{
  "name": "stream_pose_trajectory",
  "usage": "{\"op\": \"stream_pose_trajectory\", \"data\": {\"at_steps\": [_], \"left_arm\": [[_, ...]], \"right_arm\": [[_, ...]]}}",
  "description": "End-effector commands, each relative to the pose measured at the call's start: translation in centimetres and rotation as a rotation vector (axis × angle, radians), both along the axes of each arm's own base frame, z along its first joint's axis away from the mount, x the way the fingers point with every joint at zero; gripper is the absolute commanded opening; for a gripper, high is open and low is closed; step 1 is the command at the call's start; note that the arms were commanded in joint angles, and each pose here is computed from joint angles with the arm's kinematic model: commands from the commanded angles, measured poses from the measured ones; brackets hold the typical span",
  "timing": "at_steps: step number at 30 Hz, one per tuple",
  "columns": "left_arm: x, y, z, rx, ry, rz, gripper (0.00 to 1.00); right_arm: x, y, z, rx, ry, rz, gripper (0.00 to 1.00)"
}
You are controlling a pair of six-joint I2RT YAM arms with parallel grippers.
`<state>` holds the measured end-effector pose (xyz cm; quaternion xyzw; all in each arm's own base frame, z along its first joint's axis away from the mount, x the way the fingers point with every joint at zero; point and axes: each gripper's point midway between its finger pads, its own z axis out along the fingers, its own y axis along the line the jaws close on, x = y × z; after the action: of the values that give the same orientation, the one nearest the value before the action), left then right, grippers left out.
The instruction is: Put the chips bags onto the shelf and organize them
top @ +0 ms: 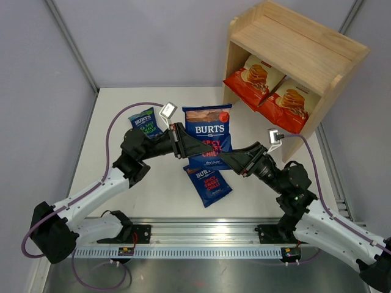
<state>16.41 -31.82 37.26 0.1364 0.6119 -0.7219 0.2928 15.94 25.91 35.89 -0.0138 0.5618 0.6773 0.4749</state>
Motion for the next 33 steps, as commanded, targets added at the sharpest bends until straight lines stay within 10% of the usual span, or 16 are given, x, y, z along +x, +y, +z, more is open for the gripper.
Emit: {"op": "stream_pose_trajectory", "data": {"at_steps": [1,8,11,17,22,33], "left_arm": [[-1.8,0.1,2.6,-0.050,-0.095,-0.094,0.13],[-0.8,-0.4,2.2,-0.011,-0.078,-0.071,0.21],[0.8,-0.2,1.6,0.046,-0.055,-0.008,0.51],[6.0,4.1,-2.2,0.308,0.002,0.400,0.76],[8.2,10.8,-5.5,0.484,0.015,0.742,0.79],[5.4,16.6,-6.7,0.711,-0.110,0.844,0.85]], "right_arm": [[1.0,-1.4,0.1,0.005,0.010,-0.102,0.45],[0.5,-0.5,0.0,-0.041,0.007,-0.056,0.13],[0.7,-0.9,0.6,-0.053,0.015,-0.079,0.10],[3.1,-2.7,1.1,-0.124,0.102,-0.245,0.07],[6.1,-5.6,4.0,-0.110,0.192,-0.466,0.07],[15.9,-8.1,15.3,-0.096,0.213,-0.656,0.06]]}}
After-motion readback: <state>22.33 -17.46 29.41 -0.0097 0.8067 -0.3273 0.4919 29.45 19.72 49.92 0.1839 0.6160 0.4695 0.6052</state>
